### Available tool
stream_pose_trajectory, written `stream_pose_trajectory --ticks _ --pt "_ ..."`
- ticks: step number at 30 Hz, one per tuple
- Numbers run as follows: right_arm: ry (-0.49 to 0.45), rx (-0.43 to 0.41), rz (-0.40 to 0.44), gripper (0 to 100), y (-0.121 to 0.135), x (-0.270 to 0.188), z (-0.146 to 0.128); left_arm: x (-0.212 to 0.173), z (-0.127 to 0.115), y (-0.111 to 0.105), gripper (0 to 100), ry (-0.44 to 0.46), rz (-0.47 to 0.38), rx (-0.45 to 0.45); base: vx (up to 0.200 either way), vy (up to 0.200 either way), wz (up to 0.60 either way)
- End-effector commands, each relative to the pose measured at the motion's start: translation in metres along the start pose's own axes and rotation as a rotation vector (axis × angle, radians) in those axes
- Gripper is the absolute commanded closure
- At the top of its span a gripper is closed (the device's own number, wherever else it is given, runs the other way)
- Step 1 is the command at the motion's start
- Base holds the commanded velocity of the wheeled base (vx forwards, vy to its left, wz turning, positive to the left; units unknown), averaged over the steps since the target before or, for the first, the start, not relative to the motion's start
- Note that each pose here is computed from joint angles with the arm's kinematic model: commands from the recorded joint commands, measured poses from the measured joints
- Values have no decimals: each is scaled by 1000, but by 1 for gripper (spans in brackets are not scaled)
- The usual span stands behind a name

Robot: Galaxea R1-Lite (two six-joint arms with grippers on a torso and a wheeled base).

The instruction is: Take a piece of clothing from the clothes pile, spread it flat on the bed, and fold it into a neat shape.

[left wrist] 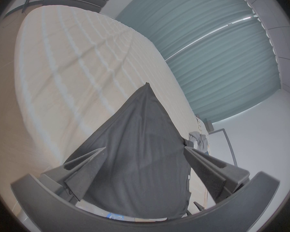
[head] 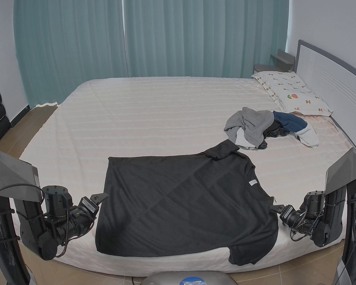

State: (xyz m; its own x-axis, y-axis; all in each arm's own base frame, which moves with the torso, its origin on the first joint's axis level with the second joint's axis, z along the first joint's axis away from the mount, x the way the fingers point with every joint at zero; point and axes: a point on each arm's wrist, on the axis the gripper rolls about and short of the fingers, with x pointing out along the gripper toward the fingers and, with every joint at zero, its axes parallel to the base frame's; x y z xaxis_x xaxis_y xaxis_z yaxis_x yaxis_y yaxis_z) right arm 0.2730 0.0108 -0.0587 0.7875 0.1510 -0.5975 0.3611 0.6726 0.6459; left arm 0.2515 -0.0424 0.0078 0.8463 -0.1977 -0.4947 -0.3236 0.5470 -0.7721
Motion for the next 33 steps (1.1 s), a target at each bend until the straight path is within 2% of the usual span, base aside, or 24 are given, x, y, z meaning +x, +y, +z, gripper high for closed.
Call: stream_pose_trajectory --ticks 1,3,5,11,18,22,27,30,33 --pt "0 0 1 0 0 -5 -1 -10 -22 24 0 84 87 40 0 0 0" --pt "4 1 -4 0 -1 -6 -2 -11 -24 28 0 99 106 73 0 0 0" --pt "6 -1 -4 0 -1 -6 -2 -14 -29 35 0 140 135 150 0 0 0" --pt "10 -5 -7 0 -1 -5 -3 -14 -33 42 0 196 150 176 0 0 0" --pt "13 -14 -11 0 0 -5 -6 -10 -33 50 0 210 172 282 0 0 0" --pt "12 -16 -6 0 1 -4 -6 6 -32 53 0 251 112 431 0 0 0" --pt "9 -17 2 0 2 -2 -5 21 -9 57 0 236 -9 631 0 0 0" --pt "8 -17 3 0 2 -2 -5 30 -5 57 0 215 -22 676 0 0 0" --pt "8 -17 5 0 2 -2 -5 34 -9 65 0 281 11 661 0 0 0"
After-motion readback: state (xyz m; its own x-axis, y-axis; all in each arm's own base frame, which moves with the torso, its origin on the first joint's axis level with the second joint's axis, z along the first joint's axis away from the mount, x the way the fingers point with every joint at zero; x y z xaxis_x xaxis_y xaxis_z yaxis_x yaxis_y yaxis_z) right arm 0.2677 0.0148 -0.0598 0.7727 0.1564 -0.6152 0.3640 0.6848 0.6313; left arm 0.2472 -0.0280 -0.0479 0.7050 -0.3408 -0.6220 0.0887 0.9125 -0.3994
